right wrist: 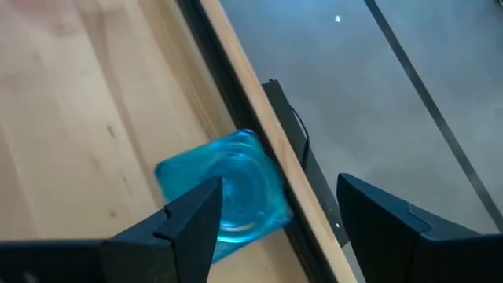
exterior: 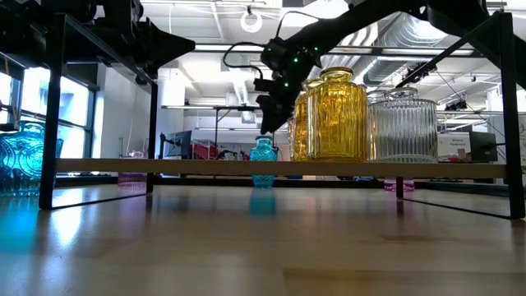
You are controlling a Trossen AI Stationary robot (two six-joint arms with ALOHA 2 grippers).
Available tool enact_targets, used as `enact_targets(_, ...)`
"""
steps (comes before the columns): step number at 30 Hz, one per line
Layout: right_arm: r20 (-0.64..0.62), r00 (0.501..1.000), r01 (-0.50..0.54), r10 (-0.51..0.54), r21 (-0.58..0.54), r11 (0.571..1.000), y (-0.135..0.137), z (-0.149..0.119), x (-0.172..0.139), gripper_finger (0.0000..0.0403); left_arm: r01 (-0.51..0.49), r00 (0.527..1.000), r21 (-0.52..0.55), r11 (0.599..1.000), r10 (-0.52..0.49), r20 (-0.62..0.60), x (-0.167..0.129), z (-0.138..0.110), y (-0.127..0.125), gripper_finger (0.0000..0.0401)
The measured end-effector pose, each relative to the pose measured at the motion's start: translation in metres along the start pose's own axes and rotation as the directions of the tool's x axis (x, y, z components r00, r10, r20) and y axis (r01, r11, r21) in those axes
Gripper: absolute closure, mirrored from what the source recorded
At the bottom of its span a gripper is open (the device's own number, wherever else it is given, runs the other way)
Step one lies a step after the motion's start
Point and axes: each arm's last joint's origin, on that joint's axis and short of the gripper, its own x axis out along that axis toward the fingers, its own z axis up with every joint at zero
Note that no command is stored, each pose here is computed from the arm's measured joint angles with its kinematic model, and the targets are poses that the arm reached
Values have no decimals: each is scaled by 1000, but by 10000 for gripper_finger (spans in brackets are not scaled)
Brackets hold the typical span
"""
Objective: Sort vases onto shelf
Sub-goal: Put the top blue vase on the shelf
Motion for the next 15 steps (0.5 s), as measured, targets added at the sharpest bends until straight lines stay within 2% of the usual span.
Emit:
enact_targets(7,-17,998,-58,59,70,996,-16,-8,8,194,0,1000,0,1000,0,0,0,0,0,401)
enact_targets(15,-10,991,-131,132,84,988,-15,-11,14,221,0,1000,1,1000,0,0,0,0,0,401)
